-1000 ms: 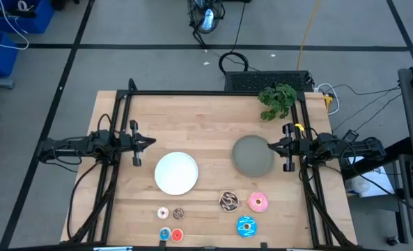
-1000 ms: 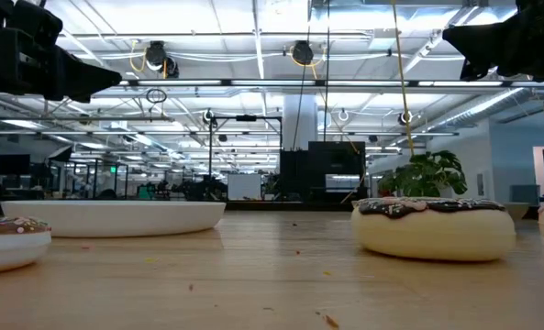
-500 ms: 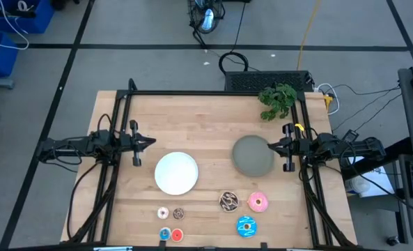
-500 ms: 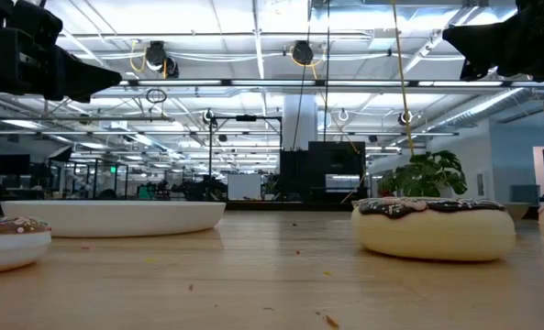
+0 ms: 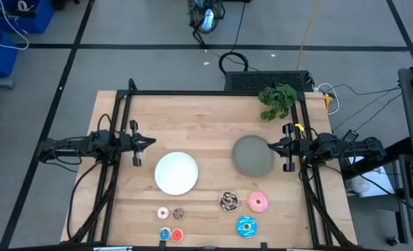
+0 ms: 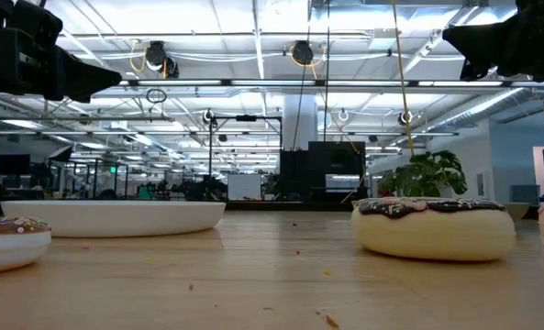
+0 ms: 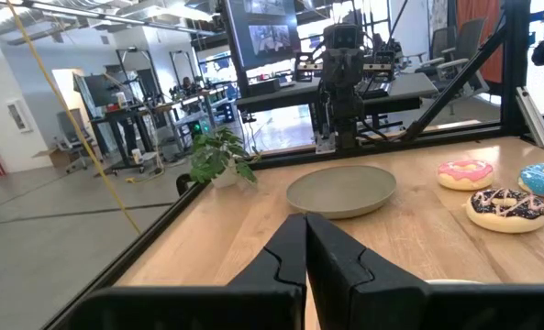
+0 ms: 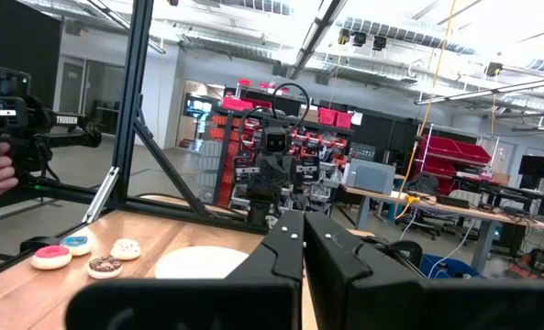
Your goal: Pick & Place donuts
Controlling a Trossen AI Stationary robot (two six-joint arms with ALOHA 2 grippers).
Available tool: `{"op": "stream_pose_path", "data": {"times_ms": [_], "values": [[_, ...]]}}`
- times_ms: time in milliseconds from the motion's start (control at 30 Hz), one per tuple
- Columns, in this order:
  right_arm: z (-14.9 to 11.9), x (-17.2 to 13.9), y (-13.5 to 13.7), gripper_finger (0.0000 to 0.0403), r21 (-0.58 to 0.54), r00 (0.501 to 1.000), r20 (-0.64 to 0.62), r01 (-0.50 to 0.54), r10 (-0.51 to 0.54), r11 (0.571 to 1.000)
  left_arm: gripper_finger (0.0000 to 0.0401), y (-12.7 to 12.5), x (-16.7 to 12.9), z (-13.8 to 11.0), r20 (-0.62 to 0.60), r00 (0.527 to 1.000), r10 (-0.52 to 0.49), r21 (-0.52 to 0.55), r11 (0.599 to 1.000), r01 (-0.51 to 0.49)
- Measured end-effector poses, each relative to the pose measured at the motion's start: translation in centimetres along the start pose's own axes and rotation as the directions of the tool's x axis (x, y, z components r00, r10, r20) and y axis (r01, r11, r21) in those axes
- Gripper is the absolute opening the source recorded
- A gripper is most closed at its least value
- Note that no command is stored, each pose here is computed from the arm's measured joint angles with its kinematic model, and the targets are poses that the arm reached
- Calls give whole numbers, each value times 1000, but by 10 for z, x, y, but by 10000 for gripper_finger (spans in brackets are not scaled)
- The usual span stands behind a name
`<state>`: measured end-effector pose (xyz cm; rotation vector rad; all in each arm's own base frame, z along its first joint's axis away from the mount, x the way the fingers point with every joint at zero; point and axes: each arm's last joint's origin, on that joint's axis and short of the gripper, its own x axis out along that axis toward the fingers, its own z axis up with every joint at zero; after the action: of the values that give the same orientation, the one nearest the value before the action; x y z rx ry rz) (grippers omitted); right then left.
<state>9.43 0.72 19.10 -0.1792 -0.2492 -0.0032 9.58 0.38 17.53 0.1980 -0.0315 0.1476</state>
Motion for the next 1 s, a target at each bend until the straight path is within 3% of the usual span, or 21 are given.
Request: {"op": "stream_pose_path", "data": {"times_ms": [233,533,667,833,933,1000], "values": [[0,0,0,0,4,1000,0,0,0,1000,17,0,0,1,14,1000,4,-4,1000,-4],[0,0,0,0,128,1000,2,0,0,992,17,2,0,2,15,999,49,-182,982,-46],[3,0,-1,0,189,1000,26,0,-5,982,17,5,0,2,-5,986,166,-233,959,-162],[15,-1,-3,0,123,988,152,15,-33,992,17,9,-1,1,-34,953,301,-261,918,-299],[11,1,-4,0,85,998,33,58,-61,995,17,10,-2,1,-39,941,335,-261,906,-333],[26,4,-8,0,58,996,-48,84,-81,995,17,11,-2,1,-43,934,355,-260,898,-354]]}}
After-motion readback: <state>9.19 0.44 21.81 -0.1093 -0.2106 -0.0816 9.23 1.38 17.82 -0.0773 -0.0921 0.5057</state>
